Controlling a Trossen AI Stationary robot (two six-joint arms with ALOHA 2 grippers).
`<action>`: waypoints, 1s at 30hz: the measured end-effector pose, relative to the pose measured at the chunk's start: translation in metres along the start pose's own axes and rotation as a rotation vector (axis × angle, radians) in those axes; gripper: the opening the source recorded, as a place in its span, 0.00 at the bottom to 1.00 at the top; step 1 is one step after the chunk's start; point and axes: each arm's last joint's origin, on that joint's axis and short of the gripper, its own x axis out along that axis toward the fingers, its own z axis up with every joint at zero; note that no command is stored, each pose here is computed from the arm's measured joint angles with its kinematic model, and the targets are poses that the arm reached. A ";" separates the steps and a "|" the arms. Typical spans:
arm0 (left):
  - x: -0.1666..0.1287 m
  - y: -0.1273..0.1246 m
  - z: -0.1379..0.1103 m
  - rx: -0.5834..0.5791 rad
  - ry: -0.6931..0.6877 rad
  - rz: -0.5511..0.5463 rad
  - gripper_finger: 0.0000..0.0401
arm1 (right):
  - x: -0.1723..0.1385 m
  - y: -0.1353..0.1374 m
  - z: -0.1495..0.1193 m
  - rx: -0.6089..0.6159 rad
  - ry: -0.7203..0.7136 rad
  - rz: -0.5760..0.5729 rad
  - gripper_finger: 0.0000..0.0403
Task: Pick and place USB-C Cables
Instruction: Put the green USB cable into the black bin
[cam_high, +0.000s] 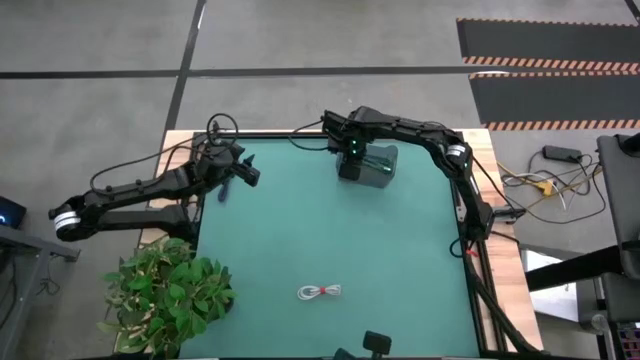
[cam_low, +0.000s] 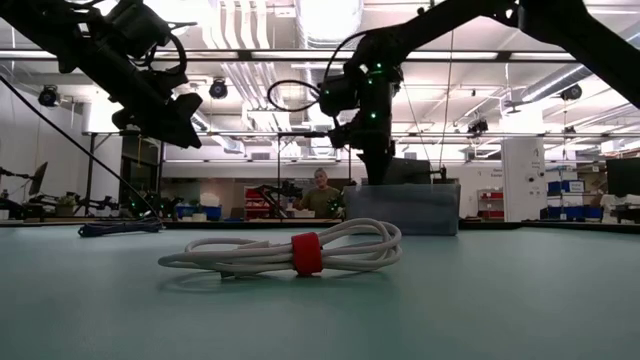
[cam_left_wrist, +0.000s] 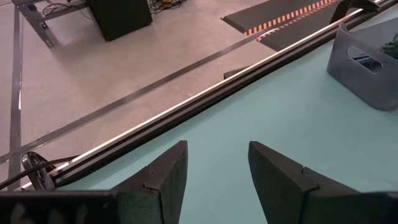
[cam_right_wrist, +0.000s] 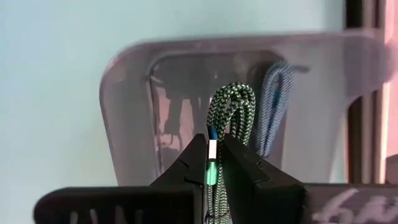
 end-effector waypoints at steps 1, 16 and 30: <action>0.000 0.000 0.000 0.000 0.000 0.000 0.39 | 0.002 0.000 -0.001 -0.001 0.011 0.003 0.05; 0.000 0.000 0.002 -0.011 -0.022 -0.004 0.39 | 0.020 -0.001 -0.002 0.000 -0.016 -0.005 0.05; 0.000 0.000 0.002 -0.010 -0.022 -0.004 0.39 | 0.040 -0.002 0.004 0.010 -0.012 -0.004 0.05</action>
